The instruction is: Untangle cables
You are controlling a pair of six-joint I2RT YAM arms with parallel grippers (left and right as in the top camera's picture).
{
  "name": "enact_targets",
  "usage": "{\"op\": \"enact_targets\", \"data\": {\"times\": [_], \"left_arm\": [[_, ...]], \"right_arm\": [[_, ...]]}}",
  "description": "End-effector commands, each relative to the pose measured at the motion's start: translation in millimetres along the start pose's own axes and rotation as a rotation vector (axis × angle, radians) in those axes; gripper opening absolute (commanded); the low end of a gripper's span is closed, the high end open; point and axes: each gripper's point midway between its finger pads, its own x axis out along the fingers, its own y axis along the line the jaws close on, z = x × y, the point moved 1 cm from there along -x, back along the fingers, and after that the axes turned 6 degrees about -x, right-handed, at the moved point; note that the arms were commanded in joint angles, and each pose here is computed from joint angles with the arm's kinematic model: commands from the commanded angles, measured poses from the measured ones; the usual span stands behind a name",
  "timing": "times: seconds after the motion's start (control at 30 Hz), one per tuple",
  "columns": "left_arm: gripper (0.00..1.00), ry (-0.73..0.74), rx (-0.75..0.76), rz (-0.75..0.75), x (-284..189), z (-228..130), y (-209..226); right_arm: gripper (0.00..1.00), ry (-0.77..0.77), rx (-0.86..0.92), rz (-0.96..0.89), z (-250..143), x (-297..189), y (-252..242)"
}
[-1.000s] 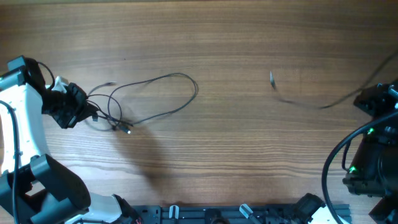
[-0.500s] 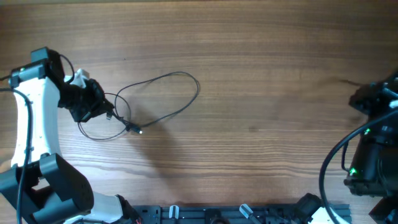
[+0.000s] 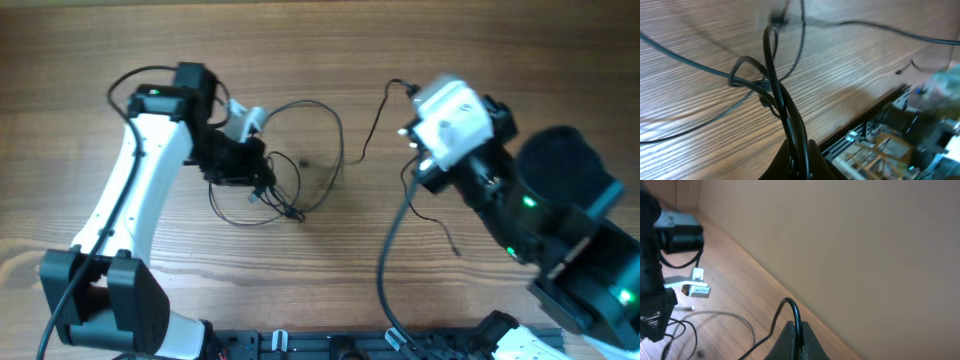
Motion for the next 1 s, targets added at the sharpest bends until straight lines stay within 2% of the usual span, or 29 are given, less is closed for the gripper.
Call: {"op": "enact_targets", "data": {"times": [0.0, 0.23, 0.37, 0.5, 0.63, 0.7, 0.83, 0.97], "left_arm": [[0.04, 0.029, 0.054, 0.053, 12, -4, -4], [0.04, 0.021, 0.049, 0.074, 15, -2, -6], [0.04, 0.02, 0.046, 0.073, 15, -2, -6], [0.04, 0.016, 0.03, 0.073, 15, -1, -6], [0.04, 0.016, 0.03, 0.073, 15, -1, -6], [0.04, 0.017, 0.029, 0.073, 15, -1, -6], [0.04, 0.017, 0.029, 0.073, 15, -1, -6], [0.04, 0.02, 0.027, 0.073, 15, -2, -6]], "right_arm": [[0.04, 0.096, -0.118, -0.05, -15, 22, -6], [0.04, 0.37, -0.103, -0.25, -79, 55, -57], [0.04, 0.463, 0.088, -0.489, -132, 54, -134], [0.04, 0.486, 0.317, -0.811, -189, 9, -226], [0.04, 0.433, 0.532, -0.933, -249, -36, -282], [0.04, 0.45, 0.645, -1.023, -285, -58, -299], [0.04, 0.574, 0.75, -1.154, -357, -95, -314], [0.04, 0.721, 0.955, -1.505, -434, -164, -308]]}}
